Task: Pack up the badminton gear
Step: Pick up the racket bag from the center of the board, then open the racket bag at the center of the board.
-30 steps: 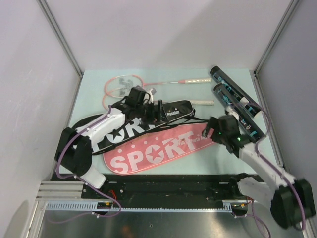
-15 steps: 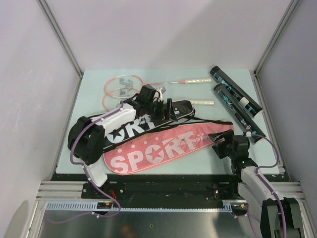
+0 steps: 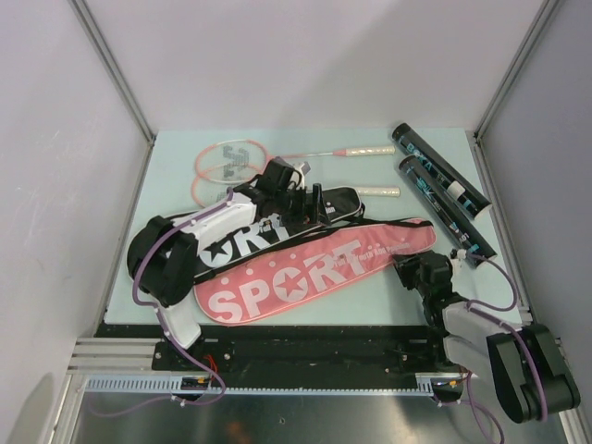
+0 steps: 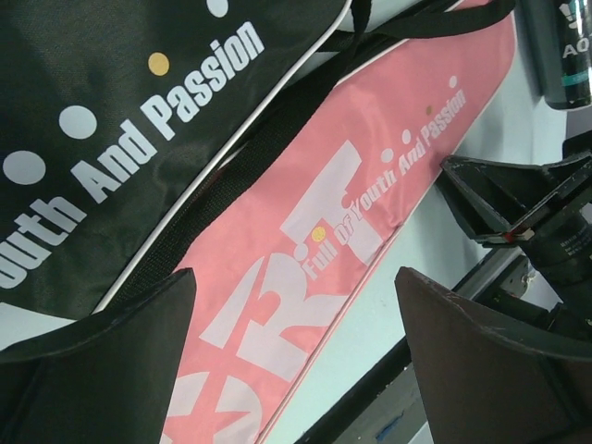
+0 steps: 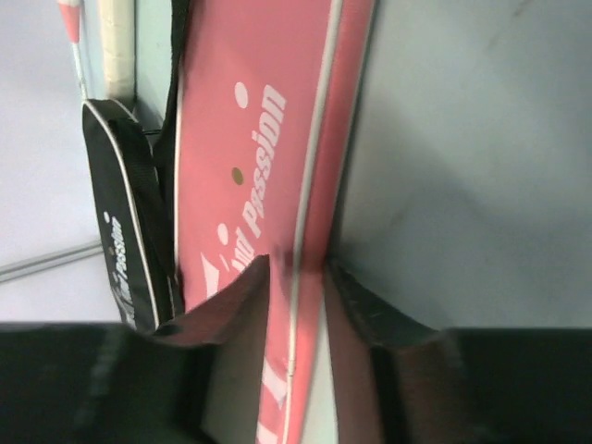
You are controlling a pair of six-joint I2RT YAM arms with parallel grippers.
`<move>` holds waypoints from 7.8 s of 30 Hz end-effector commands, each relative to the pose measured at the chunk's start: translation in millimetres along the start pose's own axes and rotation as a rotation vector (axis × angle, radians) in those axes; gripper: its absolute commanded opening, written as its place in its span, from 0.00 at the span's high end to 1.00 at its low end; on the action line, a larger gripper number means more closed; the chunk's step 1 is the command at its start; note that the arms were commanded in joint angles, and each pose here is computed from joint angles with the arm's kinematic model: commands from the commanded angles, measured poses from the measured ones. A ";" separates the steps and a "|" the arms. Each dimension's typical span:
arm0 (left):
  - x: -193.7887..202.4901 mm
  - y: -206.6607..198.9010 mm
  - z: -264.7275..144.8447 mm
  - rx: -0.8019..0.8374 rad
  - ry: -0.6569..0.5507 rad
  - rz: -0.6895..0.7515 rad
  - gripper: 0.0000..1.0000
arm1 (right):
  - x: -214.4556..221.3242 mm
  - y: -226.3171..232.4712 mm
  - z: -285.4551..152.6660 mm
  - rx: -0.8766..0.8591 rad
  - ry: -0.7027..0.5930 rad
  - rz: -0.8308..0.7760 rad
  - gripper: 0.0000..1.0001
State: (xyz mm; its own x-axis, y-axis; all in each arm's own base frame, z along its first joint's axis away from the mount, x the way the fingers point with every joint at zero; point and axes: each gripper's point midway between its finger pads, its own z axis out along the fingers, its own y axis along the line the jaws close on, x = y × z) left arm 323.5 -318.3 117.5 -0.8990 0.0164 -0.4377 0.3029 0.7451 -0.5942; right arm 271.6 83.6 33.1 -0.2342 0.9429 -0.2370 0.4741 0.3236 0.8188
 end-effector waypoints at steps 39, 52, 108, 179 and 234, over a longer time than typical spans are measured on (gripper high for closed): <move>-62.3 87.4 -9.6 -0.254 -0.129 -0.102 0.13 | -77.8 381.6 -289.9 -0.881 -0.375 -0.691 1.00; 54.5 126.8 4.4 -0.362 -0.004 -0.206 0.14 | -56.9 437.6 -260.0 -0.965 -0.338 -0.791 1.00; -7.3 -225.8 -157.2 0.984 -0.203 0.859 0.38 | -34.1 401.6 -327.5 -1.204 -0.264 -1.000 1.00; -64.5 -83.5 -146.3 -0.263 -0.253 0.220 1.00 | 120.4 387.1 -58.5 -0.502 0.133 -0.665 0.58; -34.1 -109.0 -223.9 -0.125 -0.324 1.074 1.00 | -41.4 517.9 -180.5 -1.101 -0.010 -1.296 0.19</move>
State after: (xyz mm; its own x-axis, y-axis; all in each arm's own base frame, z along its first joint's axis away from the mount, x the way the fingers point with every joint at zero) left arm 253.6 -262.7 315.1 -0.2052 0.5342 -0.8201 0.8352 0.5324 0.1378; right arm 367.7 202.9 557.9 0.1932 -0.0037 -0.9811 -0.8212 0.5466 -0.1638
